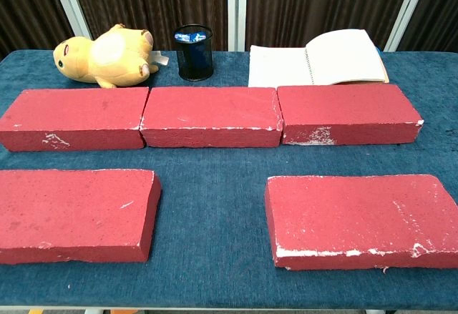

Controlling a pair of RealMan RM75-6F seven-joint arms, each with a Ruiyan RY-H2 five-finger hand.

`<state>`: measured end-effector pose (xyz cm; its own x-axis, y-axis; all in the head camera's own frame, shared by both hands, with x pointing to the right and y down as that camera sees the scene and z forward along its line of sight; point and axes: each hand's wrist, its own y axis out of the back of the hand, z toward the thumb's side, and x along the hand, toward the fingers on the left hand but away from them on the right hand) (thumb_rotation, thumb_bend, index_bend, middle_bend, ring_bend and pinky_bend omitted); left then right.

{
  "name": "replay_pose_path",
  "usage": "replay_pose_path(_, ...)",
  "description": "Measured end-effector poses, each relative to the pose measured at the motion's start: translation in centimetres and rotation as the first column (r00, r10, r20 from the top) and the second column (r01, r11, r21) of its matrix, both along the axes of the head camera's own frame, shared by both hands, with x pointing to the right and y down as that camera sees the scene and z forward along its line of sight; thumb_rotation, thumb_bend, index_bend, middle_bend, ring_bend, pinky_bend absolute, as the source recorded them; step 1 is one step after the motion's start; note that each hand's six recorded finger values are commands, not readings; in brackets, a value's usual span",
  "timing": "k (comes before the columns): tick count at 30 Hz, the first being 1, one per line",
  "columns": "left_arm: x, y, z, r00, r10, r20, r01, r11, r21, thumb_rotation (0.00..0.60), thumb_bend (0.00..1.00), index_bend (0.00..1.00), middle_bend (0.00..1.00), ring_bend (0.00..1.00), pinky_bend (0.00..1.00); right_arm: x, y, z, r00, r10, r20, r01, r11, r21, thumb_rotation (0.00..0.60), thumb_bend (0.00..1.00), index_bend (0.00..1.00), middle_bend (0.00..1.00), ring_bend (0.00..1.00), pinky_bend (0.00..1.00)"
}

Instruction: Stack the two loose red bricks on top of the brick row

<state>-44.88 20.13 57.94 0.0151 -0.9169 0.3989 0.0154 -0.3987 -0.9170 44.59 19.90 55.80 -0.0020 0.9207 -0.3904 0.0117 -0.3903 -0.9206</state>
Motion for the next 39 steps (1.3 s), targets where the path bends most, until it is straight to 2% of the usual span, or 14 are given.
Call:
replay_pose_path(13, 0.6, 0.3, 0.2, 0.999, -0.005, -0.032, 0.004, 1.0, -0.028, 0.6, 0.0, 0.02, 0.0, 0.0, 0.0, -0.2, -0.1, 0.1, 1.0, 0.007, 0.006, -0.007, 1.0, 0.0, 0.6, 0.08, 0.0, 0.0, 0.0, 0.0)
replay_pose_path(16, 1.2, 0.8, 0.6, 0.999, -0.004, -0.053, 0.001, 0.998, -0.059, 0.6, 0.0, 0.01, 0.0, 0.0, 0.0, -0.1, -0.1, 0.0, 1.0, 0.006, 0.004, -0.006, 1.0, -0.002, 0.6, 0.08, 0.0, 0.0, 0.0, 0.0)
replay_pose_path(19, 2.3, 1.6, 1.4, 0.994, -0.012, -0.109, -0.001, 0.993, -0.122, 0.6, 0.0, 0.01, 0.0, 0.0, 0.0, 0.0, -0.4, -0.2, 1.0, -0.005, -0.012, 0.005, 1.0, 0.002, 0.6, 0.08, 0.0, 0.0, 0.0, 0.0)
replay_pose_path(25, 5.6, 3.2, 3.5, 0.982, 0.016, -0.189, -0.063, 0.967, -0.246, 0.6, 0.0, 0.01, 0.0, 0.0, 0.0, 0.5, -1.1, -0.7, 1.0, 0.005, -0.018, -0.004, 1.0, 0.021, 0.6, 0.08, 0.0, 0.0, 0.0, 0.0)
replay_pose_path(32, 9.9, 4.6, 6.2, 0.962, 0.038, -0.271, -0.14, 0.92, -0.366, 0.6, 0.0, 0.01, 0.0, 0.0, 0.0, 0.7, -1.2, -0.8, 1.0, 0.01, -0.018, -0.009, 1.0, 0.022, 0.6, 0.08, 0.0, 0.0, 0.0, 0.0)
replay_pose_path(39, 12.8, 5.5, 7.7, 0.953, 0.052, -0.3, -0.185, 0.882, -0.434, 0.6, 0.0, 0.01, 0.0, 0.0, 0.0, 1.1, -1.2, -0.5, 1.0, 0.019, -0.016, -0.019, 1.0, 0.017, 0.6, 0.08, 0.0, 0.0, 0.0, 0.0)
